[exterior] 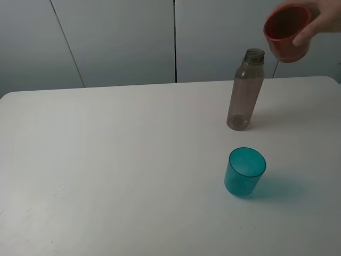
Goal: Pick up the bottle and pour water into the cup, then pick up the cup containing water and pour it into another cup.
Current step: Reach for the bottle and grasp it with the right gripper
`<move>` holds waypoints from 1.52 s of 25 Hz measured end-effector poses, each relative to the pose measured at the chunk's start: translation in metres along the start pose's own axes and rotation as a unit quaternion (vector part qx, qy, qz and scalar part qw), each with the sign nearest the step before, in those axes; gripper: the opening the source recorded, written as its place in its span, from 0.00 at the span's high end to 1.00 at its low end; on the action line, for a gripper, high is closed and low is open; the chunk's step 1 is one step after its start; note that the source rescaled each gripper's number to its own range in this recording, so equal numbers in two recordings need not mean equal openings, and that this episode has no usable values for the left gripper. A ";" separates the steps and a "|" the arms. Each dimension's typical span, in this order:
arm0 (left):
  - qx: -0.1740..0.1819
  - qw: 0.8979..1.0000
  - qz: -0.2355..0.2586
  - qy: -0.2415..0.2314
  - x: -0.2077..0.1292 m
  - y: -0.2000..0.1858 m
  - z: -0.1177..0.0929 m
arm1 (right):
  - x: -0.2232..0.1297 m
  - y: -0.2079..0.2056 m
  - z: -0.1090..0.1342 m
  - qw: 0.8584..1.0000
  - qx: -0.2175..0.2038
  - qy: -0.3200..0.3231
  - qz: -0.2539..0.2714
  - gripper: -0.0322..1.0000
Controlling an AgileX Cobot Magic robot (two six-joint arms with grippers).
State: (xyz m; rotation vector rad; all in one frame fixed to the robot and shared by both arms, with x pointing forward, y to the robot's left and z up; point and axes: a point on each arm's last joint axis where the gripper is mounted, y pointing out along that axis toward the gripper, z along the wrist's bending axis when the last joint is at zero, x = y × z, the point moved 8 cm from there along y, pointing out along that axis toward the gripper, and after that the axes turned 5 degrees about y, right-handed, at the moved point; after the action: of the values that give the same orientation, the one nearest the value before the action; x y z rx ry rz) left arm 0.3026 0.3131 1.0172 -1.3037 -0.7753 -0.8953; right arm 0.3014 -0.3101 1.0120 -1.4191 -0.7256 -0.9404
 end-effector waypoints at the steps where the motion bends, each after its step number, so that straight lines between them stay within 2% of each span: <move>1: 0.000 1.000 0.000 0.000 0.000 0.000 0.000 | 0.000 0.000 0.000 1.000 0.000 0.000 0.000 0.01; 38: 0.000 1.000 0.000 0.002 0.000 0.000 0.000 | 0.000 0.000 0.000 1.000 0.000 0.000 0.000 0.01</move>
State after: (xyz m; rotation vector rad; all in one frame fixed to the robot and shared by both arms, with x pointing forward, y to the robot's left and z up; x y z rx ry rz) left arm 0.3026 0.3131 1.0172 -1.3017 -0.7725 -0.8975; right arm 0.3014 -0.3101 1.0120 -1.4191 -0.7256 -0.9404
